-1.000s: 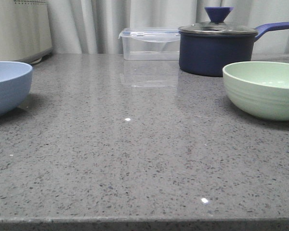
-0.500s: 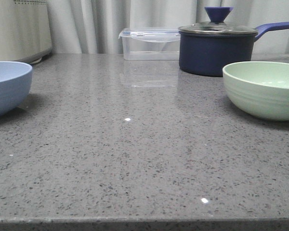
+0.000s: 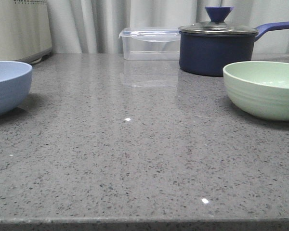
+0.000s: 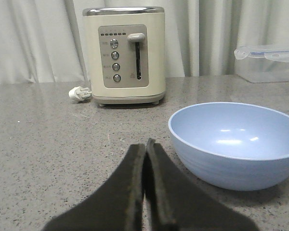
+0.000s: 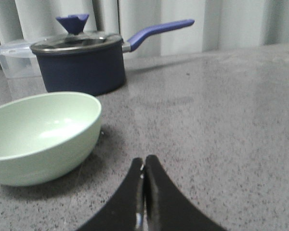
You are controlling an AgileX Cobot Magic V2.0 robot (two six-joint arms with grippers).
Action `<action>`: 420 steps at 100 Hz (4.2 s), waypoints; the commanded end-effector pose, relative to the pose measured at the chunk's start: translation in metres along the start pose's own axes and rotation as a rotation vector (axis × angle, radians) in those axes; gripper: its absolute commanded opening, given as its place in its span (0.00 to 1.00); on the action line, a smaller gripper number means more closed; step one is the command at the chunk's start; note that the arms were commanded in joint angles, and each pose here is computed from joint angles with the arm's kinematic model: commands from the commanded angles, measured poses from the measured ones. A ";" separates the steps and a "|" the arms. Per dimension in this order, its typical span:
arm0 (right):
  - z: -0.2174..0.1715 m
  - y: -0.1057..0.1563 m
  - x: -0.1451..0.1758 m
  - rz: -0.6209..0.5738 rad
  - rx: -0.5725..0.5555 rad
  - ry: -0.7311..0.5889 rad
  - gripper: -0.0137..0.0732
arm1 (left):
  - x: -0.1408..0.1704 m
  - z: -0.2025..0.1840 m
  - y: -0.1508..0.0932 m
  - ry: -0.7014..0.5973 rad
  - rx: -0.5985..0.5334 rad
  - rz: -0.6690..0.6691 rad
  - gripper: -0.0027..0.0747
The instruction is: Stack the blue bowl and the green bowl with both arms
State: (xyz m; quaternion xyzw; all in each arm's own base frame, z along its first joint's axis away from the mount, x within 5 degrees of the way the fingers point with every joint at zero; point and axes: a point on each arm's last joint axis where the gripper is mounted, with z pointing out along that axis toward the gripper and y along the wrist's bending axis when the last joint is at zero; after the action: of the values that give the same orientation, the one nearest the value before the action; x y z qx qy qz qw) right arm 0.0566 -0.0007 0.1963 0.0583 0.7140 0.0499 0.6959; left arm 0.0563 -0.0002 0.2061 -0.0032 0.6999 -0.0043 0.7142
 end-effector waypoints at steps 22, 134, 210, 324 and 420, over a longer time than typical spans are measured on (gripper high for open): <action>-0.001 0.008 -0.054 0.009 0.016 0.043 0.07 | -0.053 -0.002 -0.001 -0.034 0.008 -0.020 0.01; 0.038 0.017 -0.111 0.029 0.059 0.299 0.71 | -0.126 0.046 -0.003 0.135 0.015 -0.022 0.65; 0.146 0.050 -0.157 -0.023 0.005 0.729 0.70 | -0.126 0.046 -0.003 0.135 0.015 -0.022 0.65; 0.227 0.055 -0.111 -0.012 0.054 1.047 0.35 | -0.126 0.046 -0.003 0.137 0.015 -0.022 0.65; 0.228 0.141 -0.125 -0.052 -0.253 0.991 0.07 | -0.126 0.046 -0.003 0.141 0.016 -0.022 0.65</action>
State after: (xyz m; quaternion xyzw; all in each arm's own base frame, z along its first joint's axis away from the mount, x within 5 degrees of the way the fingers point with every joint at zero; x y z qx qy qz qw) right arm 0.2879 0.0996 0.3159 -0.0519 0.9653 0.1124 0.2298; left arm 0.0973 -0.0022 0.3145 0.0000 0.7813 -0.0154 0.6239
